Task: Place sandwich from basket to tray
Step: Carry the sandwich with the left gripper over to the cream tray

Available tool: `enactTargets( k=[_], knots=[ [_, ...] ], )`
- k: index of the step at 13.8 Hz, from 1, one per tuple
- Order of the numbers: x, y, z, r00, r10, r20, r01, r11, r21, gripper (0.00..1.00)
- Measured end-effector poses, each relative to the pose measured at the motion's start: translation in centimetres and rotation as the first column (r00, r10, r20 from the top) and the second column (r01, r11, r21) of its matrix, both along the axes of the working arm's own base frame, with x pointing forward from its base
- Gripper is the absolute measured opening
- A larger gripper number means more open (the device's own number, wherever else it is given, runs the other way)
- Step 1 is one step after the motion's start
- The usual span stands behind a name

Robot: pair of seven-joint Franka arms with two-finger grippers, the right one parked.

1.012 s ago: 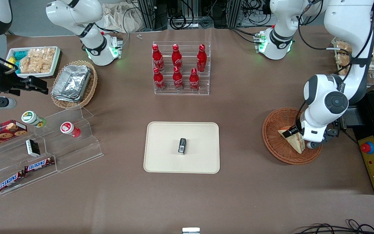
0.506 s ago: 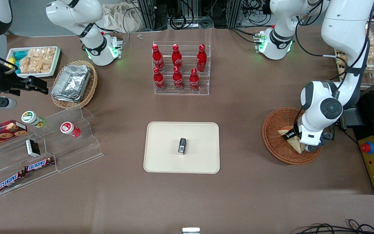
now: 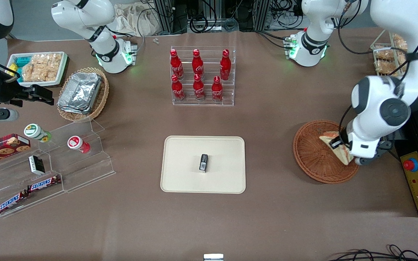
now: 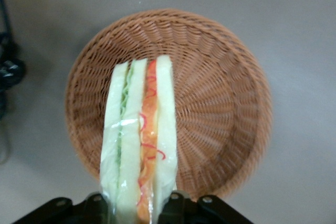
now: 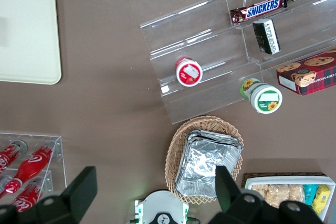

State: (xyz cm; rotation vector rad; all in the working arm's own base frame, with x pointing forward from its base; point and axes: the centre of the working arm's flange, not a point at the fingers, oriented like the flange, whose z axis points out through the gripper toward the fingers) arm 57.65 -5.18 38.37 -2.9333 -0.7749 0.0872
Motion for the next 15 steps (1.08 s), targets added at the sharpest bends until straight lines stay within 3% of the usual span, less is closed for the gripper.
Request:
enactTargets(
  k=[3, 5, 7, 9, 12, 15],
  knots=[
    [-1.5, -8.9, 5.3, 0.99, -0.139, 0.0, 0.139, 0.99, -0.019, 0.2],
    [-3.4, -16.3, 4.9, 0.973, -0.231, 0.001, 0.23, 0.97, -0.076, 0.2],
    [-4.4, -21.9, 3.8, 0.952, -0.303, 0.042, 0.306, 0.942, -0.135, 0.2],
    [-4.5, -26.2, 2.0, 0.932, -0.354, 0.081, 0.363, 0.914, -0.18, 0.2],
    [-4.1, -30.6, -1.7, 0.914, -0.397, 0.089, 0.407, 0.884, -0.231, 0.2],
    [-3.2, -33.5, -5.3, 0.888, -0.452, 0.079, 0.458, 0.859, -0.23, 0.2]
  ],
)
